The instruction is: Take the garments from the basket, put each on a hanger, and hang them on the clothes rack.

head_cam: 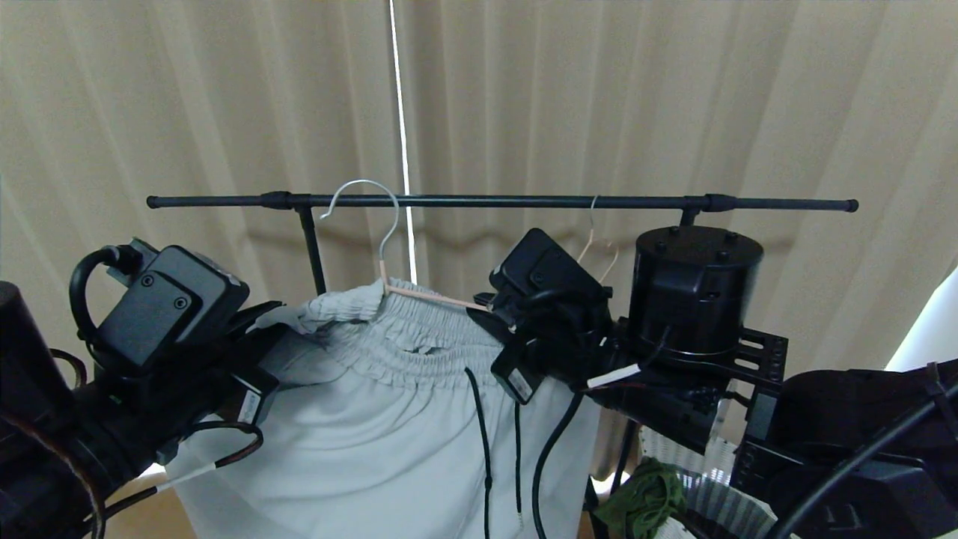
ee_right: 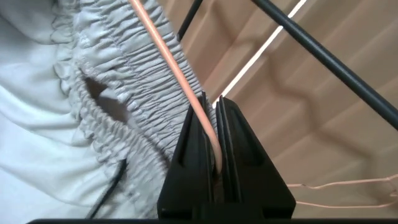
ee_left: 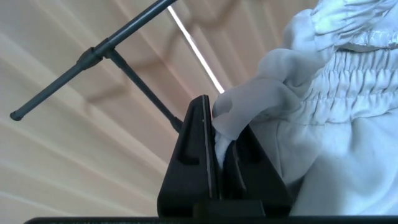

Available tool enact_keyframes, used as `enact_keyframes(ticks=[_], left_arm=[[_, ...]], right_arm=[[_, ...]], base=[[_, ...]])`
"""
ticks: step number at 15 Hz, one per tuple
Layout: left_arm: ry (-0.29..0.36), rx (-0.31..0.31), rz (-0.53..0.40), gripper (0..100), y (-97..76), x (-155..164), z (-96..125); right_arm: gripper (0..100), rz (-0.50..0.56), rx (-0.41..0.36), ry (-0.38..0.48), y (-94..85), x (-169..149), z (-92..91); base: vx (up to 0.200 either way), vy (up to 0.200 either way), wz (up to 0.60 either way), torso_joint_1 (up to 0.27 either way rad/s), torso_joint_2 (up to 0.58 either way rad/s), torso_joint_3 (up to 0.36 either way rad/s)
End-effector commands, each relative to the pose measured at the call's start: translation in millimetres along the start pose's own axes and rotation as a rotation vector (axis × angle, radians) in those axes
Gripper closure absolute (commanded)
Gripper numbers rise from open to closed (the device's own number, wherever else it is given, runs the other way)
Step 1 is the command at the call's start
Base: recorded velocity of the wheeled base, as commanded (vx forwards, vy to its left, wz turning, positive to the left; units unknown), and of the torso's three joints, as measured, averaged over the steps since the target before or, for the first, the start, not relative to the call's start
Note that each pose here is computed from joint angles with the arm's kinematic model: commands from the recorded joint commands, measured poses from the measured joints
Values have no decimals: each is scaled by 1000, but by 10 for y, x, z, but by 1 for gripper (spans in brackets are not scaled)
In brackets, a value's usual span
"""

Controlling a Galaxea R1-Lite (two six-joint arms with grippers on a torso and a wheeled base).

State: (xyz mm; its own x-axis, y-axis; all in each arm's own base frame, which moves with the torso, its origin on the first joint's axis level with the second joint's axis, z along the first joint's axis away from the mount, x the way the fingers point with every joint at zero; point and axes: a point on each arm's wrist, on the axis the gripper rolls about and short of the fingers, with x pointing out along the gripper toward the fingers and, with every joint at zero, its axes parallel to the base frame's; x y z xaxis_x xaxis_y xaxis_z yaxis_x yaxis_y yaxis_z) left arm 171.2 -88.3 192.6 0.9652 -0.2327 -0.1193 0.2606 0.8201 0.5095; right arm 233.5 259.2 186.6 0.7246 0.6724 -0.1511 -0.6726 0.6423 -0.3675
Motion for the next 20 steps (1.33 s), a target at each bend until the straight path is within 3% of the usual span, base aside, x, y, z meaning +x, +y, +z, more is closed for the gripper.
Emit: enact_keyframes(ticks=[1,4,6,7,12,15,18,20], left_arm=[[1,1,1,100,0,0,1],[-5,-1,-5,100,-9,-7,6],[-42,-29,-6,100,-20,-16,52],[-61,-41,-19,0,-45,-26,78],[-109,-68,-65,0,-59,-166,79],[-164,-77,-52,0,8,-300,136],[-191,-82,-68,0,-6,-350,167],[-175,-76,-70,0,-19,-393,101]], right_arm=[[100,-1,0,-5,-6,-14,13],[100,-3,2,-11,-13,-25,28],[100,-4,4,-9,-12,-31,24],[100,-3,2,-6,-6,-36,5],[100,-47,6,-39,-69,-229,-30],[100,-111,13,-35,-283,-484,-55],[100,-145,19,-30,-379,-624,-84],[100,-157,19,-48,-407,-745,-44]], base=[[0,0,0,0,0,0],[0,0,0,0,0,0],[0,0,0,0,0,0],[0,0,0,0,0,0],[0,0,0,0,0,0],[0,0,0,0,0,0],[0,0,0,0,0,0],[0,0,0,0,0,0]])
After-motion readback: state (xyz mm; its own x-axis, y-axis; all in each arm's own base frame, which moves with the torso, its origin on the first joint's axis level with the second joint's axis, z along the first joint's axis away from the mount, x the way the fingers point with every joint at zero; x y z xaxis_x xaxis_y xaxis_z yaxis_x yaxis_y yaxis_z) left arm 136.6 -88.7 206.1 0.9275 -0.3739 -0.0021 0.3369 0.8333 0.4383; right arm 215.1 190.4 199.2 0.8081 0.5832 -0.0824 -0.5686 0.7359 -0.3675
